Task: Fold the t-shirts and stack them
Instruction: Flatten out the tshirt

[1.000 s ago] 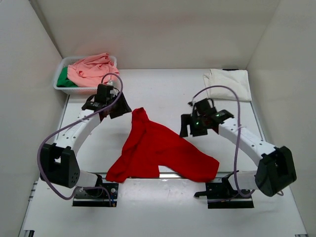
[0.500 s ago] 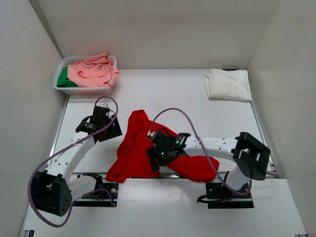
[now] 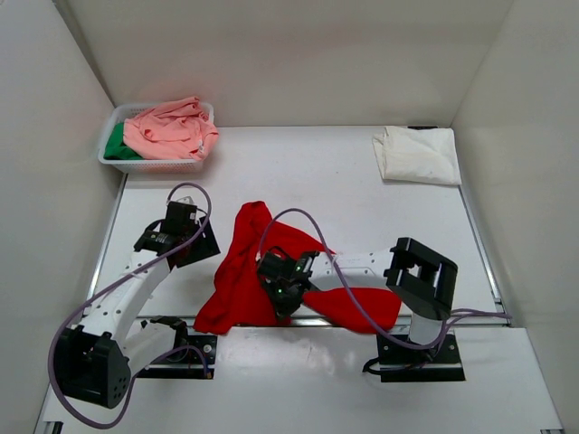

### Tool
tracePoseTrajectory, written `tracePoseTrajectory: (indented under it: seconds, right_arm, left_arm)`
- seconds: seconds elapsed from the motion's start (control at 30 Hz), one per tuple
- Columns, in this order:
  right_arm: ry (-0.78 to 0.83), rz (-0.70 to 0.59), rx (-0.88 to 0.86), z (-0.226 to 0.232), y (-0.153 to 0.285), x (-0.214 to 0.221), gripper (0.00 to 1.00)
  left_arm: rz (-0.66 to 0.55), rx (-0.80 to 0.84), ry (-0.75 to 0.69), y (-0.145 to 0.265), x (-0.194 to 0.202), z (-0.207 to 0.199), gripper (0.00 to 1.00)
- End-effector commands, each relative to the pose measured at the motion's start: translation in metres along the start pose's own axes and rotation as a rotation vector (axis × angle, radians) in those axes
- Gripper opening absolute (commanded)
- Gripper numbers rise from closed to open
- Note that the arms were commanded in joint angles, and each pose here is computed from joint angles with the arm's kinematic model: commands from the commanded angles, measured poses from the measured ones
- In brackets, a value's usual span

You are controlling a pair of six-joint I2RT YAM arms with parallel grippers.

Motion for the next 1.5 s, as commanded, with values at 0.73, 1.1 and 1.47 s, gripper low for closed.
tracePoseTrajectory:
  seconds: [0.73,1.1,1.47]
  right_arm:
    - [-0.016,0.037,0.277,0.001,-0.010,-0.004,0.75]
    - [-0.019,0.085,0.391,-0.019,-0.009,0.003,0.24]
    - [-0.197,-0.057,0.553,-0.163,0.041,-0.069,0.00]
  left_arm:
    - [-0.003,0.040,0.032,0.002,0.005,0.003,0.77]
    - [0.014,0.058,0.036,0.000,0.009,0.003,0.76]
    - [0.090,0.019,-0.024,-0.012,0.018,0.000,0.71]
Point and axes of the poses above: each gripper's point midway between its finger pads, its own y axis back along the fingers, its own z axis along the line the jaws close on, x = y × z, the point moved 10 cm from there along y, back along the fingers, and after that the axes turned 14 degrees about y, right-handed, at the moved point
